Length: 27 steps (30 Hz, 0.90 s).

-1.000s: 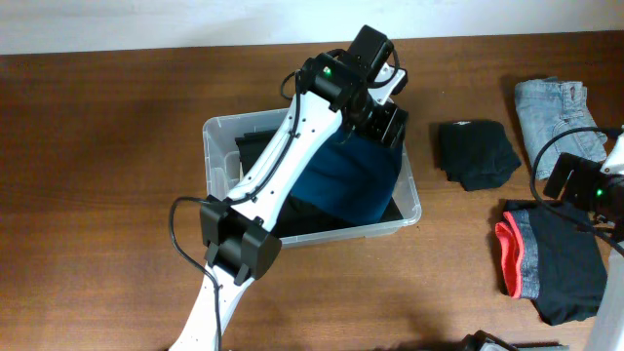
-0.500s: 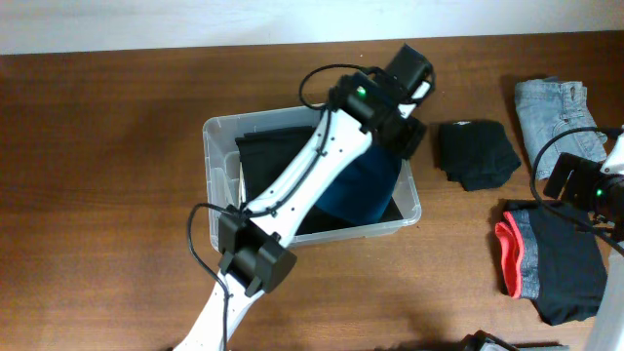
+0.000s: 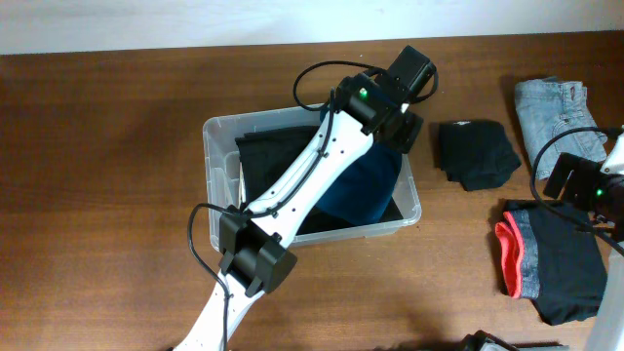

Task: Pack container
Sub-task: 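Press the teal garment flat inside the container with the left gripper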

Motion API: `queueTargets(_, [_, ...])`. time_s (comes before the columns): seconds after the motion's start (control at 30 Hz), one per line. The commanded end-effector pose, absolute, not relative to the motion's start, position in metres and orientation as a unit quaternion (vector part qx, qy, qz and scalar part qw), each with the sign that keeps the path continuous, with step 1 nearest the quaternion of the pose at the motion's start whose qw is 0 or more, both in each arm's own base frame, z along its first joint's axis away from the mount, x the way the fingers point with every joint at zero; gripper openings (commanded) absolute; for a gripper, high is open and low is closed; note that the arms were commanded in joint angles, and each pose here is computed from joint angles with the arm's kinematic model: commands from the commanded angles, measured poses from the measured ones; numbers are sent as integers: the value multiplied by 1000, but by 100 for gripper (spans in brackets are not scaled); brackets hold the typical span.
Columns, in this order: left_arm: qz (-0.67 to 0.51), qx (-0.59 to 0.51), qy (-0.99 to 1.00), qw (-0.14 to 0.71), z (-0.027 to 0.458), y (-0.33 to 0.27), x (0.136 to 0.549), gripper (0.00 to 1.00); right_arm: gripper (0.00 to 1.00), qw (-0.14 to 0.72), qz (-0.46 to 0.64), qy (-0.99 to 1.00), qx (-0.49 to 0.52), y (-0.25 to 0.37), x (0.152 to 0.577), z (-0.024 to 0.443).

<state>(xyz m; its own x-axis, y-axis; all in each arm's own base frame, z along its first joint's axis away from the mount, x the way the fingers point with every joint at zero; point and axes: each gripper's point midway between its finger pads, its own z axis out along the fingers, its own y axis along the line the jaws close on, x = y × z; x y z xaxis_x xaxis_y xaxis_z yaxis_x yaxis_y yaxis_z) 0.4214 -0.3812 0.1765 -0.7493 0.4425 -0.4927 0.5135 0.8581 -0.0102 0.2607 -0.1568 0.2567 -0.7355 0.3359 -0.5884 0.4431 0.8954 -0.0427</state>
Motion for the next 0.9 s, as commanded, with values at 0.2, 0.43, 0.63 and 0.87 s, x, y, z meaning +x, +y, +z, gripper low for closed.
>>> queueTargets(0.2, [-63,243,936,248,160,-384,432,79,98,305,-91,923,215,-158,261,262])
queueTargets(0.43, [-60,231,942,234,142,-387,433,79,98,305,-91,923,215,-158,261,262])
queueTargets(0.63, [-61,231,942,237,142,-388,435,76,98,305,-91,923,215,-158,261,262])
queueTargets(0.87, [-25,223,943,247,142,-375,440,61,98,305,-91,923,215,-158,261,262])
